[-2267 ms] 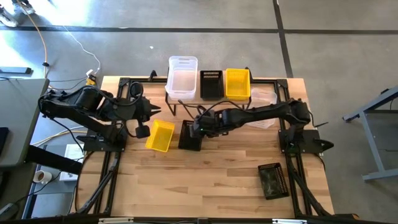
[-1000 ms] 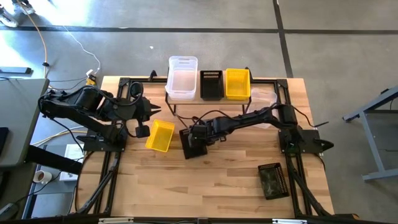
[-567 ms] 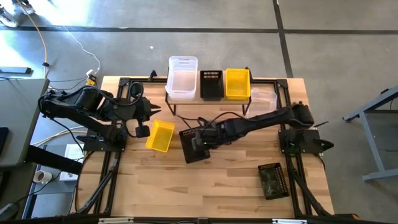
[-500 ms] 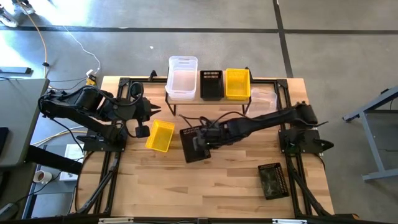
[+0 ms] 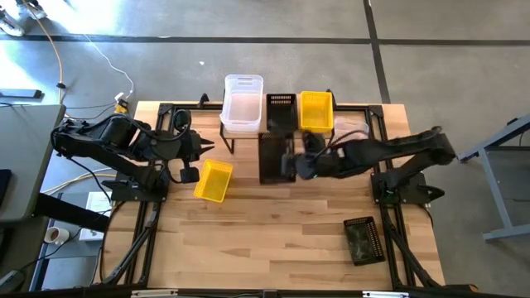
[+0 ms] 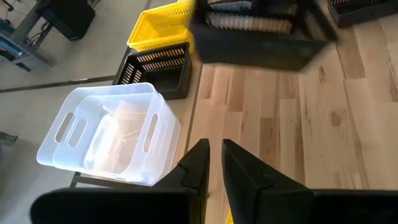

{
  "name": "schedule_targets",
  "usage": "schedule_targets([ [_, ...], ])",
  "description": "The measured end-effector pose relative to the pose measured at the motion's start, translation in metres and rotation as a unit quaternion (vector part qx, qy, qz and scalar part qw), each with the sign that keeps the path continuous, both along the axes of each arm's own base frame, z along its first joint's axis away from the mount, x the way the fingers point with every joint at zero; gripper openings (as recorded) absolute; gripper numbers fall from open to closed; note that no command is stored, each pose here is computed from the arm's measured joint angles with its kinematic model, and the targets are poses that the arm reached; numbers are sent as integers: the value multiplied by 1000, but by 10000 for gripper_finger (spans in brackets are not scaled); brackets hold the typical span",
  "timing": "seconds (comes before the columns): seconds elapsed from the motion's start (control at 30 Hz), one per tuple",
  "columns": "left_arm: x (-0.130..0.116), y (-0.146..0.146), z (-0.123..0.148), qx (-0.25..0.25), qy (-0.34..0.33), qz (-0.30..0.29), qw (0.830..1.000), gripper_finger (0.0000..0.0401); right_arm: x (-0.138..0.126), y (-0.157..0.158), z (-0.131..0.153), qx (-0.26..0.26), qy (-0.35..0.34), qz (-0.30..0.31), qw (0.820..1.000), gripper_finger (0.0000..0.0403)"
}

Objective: Stack baskets on shelf by color
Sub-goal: Stack the top black bin on top of the black bin

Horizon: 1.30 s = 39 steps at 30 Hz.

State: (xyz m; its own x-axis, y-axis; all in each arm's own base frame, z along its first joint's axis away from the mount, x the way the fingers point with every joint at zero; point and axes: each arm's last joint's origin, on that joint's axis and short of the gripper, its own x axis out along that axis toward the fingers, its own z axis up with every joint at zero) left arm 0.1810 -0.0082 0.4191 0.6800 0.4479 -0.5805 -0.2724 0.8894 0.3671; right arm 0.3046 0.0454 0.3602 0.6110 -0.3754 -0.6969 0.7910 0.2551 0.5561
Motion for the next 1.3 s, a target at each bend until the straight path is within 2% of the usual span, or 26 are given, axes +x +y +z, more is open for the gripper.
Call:
schedule_targets([
  [0.23, 0, 0, 0, 2, 0, 0, 1000, 35, -33, -43, 38, -92, -33, -32, 995, 0],
  [0.4, 0, 0, 0, 2, 0, 1, 1000, 35, -52, -79, 63, -158, -62, -44, 985, 0],
  [0.6, 0, 1, 0, 9, -1, 8, 1000, 35, -67, -120, 84, -199, -105, -45, 973, 0],
  [0.73, 0, 1, 0, 11, -1, 11, 1000, 35, -69, -147, 82, -174, -113, -43, 977, 0],
  [0.87, 0, 1, 0, 13, -2, 13, 1000, 35, -61, -168, 69, -125, -106, -27, 986, 0],
  [1.07, 0, 6, 0, 7, -5, 29, 1000, 35, -48, -175, 44, -47, -61, -9, 997, 0],
  [1.3, 0, 11, 0, 2, -5, 43, 999, 35, -37, -178, 23, 24, -26, -13, 999, 0],
])
